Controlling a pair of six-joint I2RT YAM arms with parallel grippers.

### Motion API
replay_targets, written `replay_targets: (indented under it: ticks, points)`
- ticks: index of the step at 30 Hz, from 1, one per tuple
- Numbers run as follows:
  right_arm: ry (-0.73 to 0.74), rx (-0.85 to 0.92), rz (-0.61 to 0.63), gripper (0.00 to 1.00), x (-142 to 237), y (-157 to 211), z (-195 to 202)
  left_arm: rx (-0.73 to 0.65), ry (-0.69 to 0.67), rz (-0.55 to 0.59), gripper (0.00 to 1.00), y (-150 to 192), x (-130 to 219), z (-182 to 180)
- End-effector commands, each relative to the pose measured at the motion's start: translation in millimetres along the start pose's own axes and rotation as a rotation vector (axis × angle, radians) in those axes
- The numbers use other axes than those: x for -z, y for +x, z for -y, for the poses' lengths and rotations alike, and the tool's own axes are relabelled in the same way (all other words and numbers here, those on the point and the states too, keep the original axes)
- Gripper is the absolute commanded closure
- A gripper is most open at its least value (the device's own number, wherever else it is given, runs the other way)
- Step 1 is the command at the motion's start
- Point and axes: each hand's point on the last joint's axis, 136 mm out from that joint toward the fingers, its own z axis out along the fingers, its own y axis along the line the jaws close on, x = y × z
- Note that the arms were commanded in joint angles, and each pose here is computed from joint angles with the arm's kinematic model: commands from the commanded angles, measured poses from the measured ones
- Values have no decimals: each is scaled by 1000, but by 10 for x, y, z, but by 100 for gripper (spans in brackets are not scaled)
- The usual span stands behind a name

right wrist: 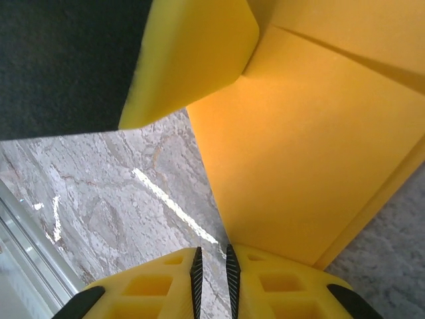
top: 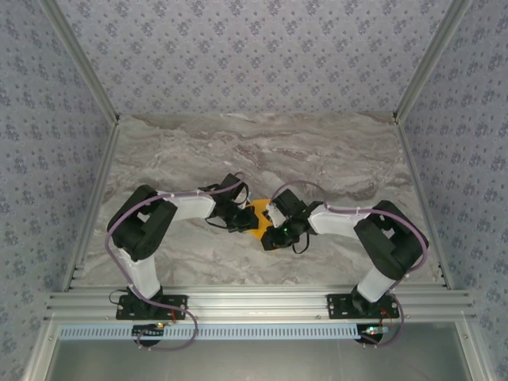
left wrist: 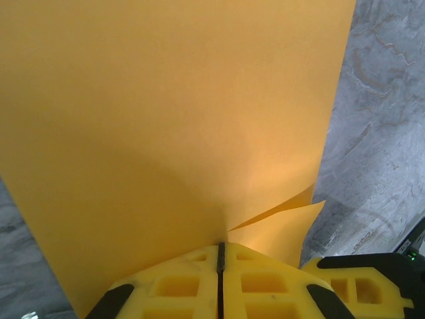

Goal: Fold a paper plane with a square sheet of paper (fold left side to right side)
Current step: Third fold the triangle at the center of the table.

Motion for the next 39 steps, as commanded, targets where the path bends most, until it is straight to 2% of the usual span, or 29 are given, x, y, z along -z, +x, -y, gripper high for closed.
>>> replay_targets:
  ticks: [1, 14, 21, 25, 31, 35, 39]
  points:
    - [75, -83, -101, 81, -43, 394, 222, 52, -179, -26, 93, 135, -165, -504]
    - [87, -146, -112, 86, 103, 740, 321, 49, -184, -28, 93, 114, -162, -497]
    - [18, -73, 34, 93, 484, 307, -104, 45, -172, -20, 93, 76, -135, -428]
    - [0, -99, 64, 97, 403, 98, -152, 44, -166, -18, 93, 61, -137, -405]
    - [73, -154, 26, 100, 165, -41, 21, 40, -158, -17, 93, 52, -132, -376]
    - [123, -201, -25, 100, 22, 69, 189, 28, -132, -8, 93, 30, -110, -304]
    - [180, -246, -67, 100, -32, 240, 354, -7, -79, 29, 87, -41, -18, -133]
